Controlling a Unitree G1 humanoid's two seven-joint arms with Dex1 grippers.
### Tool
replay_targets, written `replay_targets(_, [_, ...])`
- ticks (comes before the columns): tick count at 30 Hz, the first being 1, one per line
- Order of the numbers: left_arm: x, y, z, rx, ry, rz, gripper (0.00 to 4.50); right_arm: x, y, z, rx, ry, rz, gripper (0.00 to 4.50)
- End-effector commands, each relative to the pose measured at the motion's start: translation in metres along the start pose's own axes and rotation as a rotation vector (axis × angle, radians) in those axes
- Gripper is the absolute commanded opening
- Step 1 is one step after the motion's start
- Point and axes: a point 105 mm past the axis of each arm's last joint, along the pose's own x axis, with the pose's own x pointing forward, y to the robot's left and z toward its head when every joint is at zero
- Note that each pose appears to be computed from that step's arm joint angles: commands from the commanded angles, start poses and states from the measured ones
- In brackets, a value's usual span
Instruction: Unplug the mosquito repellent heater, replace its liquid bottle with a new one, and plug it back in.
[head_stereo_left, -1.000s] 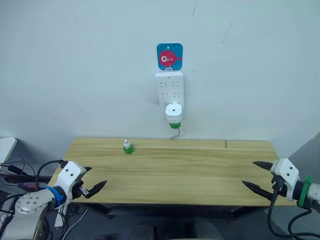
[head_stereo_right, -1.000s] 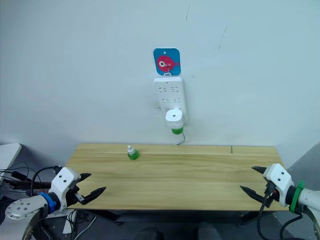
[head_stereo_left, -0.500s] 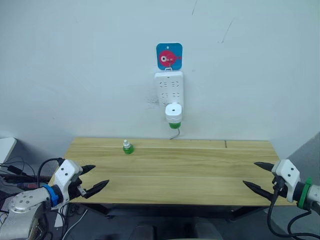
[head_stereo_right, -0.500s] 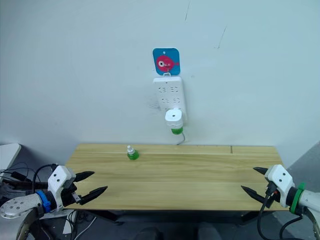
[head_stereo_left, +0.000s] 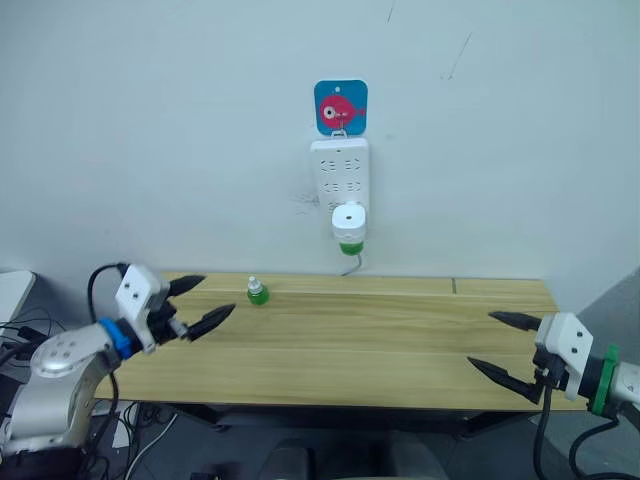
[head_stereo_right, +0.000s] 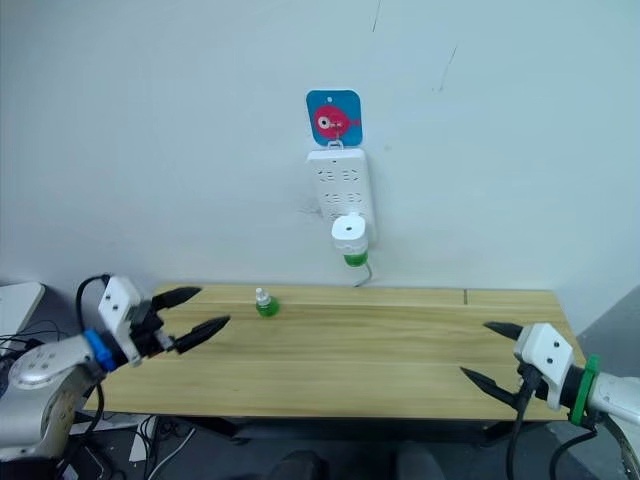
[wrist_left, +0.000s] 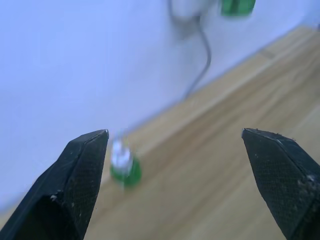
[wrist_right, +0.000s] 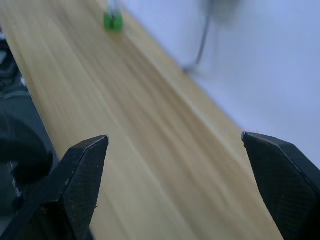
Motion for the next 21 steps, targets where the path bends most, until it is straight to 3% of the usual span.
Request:
replay_targets(1, [0.025,-0.005,0.025,0.007,-0.061,-0.062,4.50,0.013,0.002,0.052,-0.003,-0.125,-0.032,4.46])
replay_targets(5, [0.054,0.003,0.043,-0.017,-0.116,-0.089,4.50,0.027,0.002,0.091,-0.003,-0.175,-0.070,4.46])
replay_targets(9, [0.070,0.014,0.044,-0.019,-0.124,-0.099,4.50,0.033,0.001,0.108,-0.016,-0.166,-0.091,4.46])
replay_targets(12, [0.078,0.019,0.043,-0.019,-0.132,-0.109,3.88,0.036,0.002,0.115,-0.025,-0.159,-0.096,4.50])
replay_targets(15, [0.091,0.023,0.045,-0.001,-0.137,-0.108,2.95,0.038,0.004,0.120,-0.025,-0.160,-0.091,4.50])
replay_targets(21, [0.116,0.020,0.054,0.026,-0.157,-0.152,2.95,0.039,0.008,0.122,-0.018,-0.148,-0.087,4.50])
